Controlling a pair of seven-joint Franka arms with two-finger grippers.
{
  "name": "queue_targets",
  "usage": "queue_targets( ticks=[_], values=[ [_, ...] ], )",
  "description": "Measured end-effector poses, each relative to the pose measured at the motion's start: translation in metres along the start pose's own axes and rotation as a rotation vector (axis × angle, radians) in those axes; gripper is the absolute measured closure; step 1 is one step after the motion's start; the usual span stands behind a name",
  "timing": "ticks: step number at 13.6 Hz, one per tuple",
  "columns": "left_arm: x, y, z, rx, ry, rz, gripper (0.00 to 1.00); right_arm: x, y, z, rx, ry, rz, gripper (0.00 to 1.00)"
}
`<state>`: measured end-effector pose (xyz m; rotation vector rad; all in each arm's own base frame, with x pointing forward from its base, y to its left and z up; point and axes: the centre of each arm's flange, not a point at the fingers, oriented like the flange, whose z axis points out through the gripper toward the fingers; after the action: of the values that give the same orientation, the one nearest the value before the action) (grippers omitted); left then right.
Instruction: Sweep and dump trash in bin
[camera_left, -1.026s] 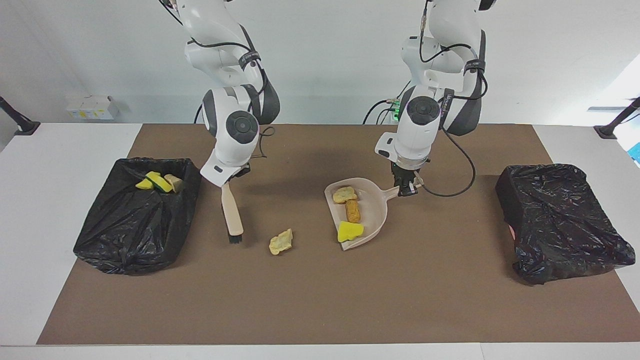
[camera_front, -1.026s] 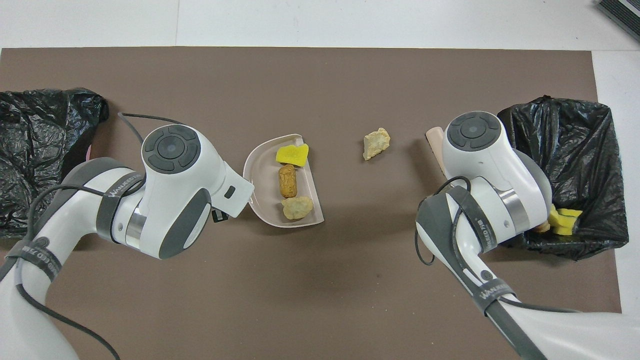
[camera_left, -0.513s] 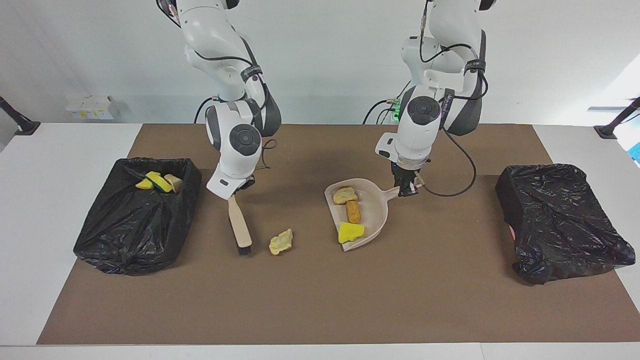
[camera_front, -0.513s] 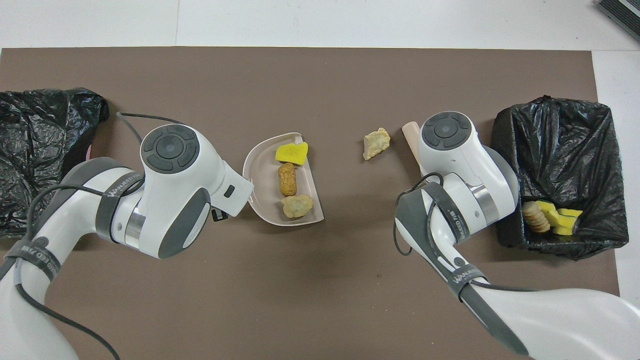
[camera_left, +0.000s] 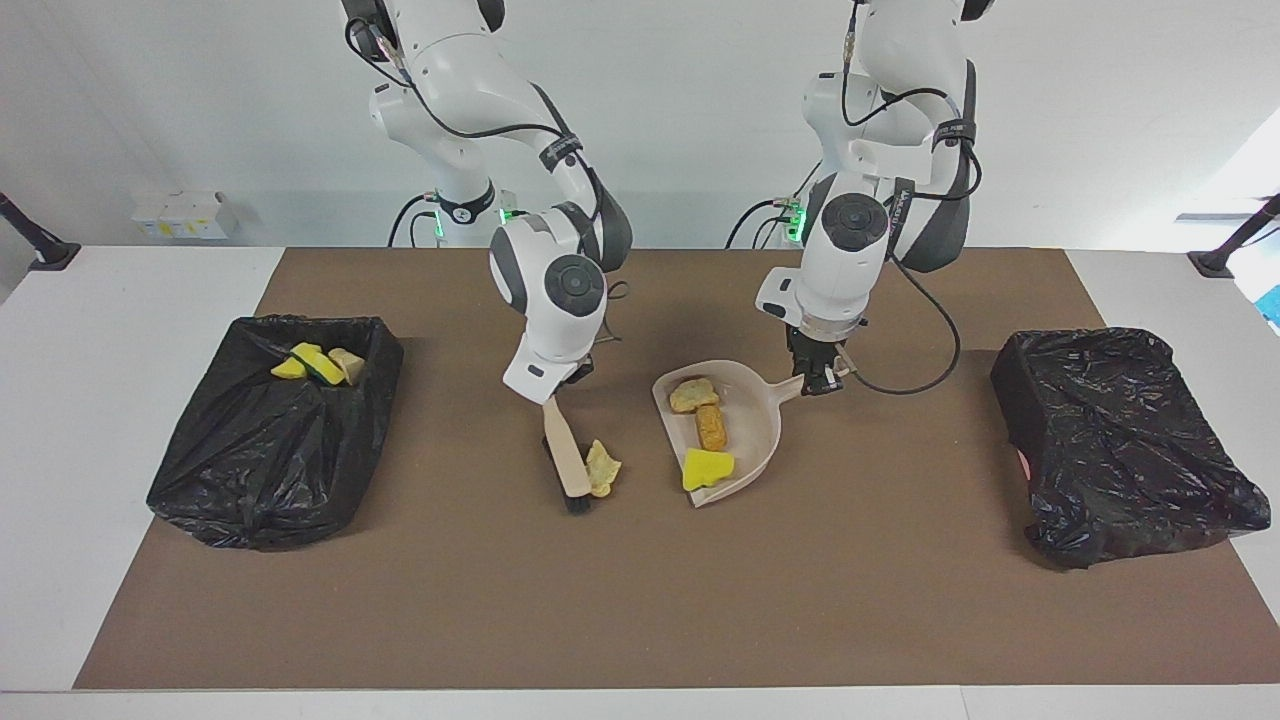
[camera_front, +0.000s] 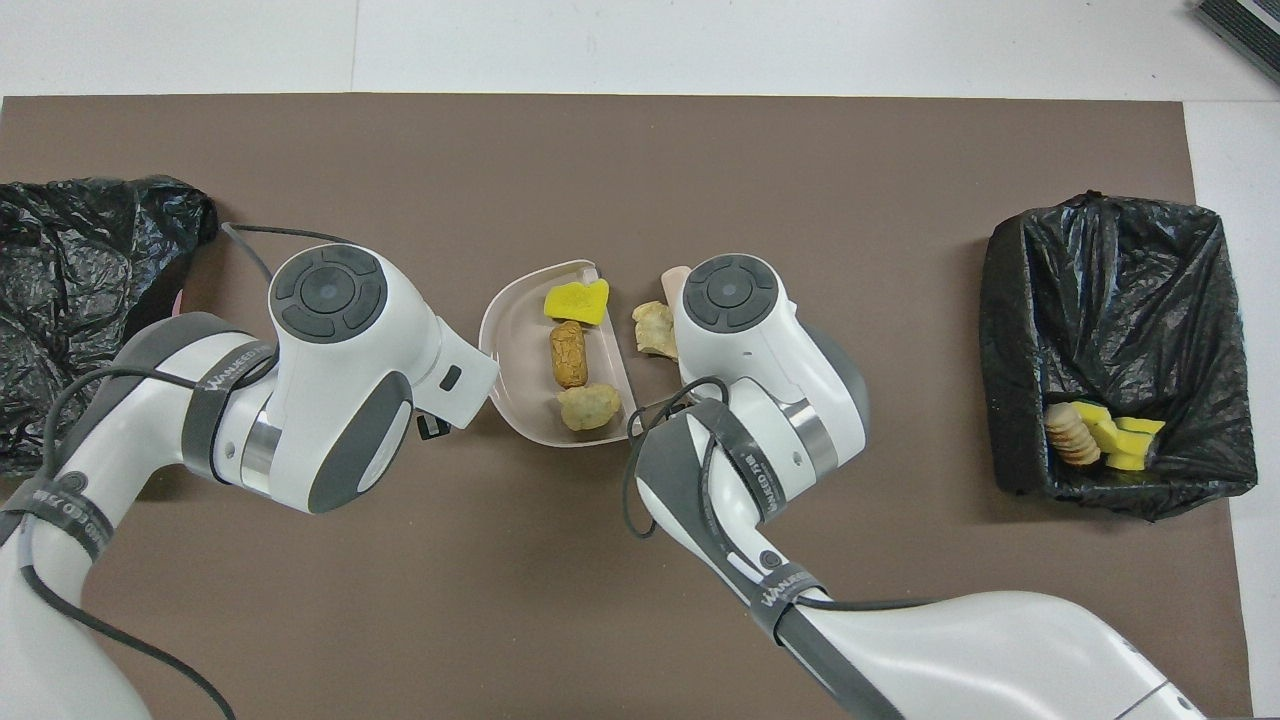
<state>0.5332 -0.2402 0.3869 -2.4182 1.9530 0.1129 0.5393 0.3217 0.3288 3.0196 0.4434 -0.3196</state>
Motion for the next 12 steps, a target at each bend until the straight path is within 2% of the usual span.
queue_targets(
  ticks=[3, 8, 12],
  values=[
    [0.000, 0.000, 0.000, 0.000, 0.000, 0.000, 0.69, -0.011, -0.050, -0.004, 0.084, 0.007, -0.013, 0.74],
    [-0.007, -0.003, 0.002, -0.005, -0.003, -0.011, 0.69, -0.028, -0.090, -0.009, 0.284, -0.075, 0.022, 0.74],
    [-0.010, -0.005, 0.004, -0.009, -0.005, -0.015, 0.69, -0.043, -0.065, -0.038, 0.283, -0.137, 0.035, 0.74]
  ],
)
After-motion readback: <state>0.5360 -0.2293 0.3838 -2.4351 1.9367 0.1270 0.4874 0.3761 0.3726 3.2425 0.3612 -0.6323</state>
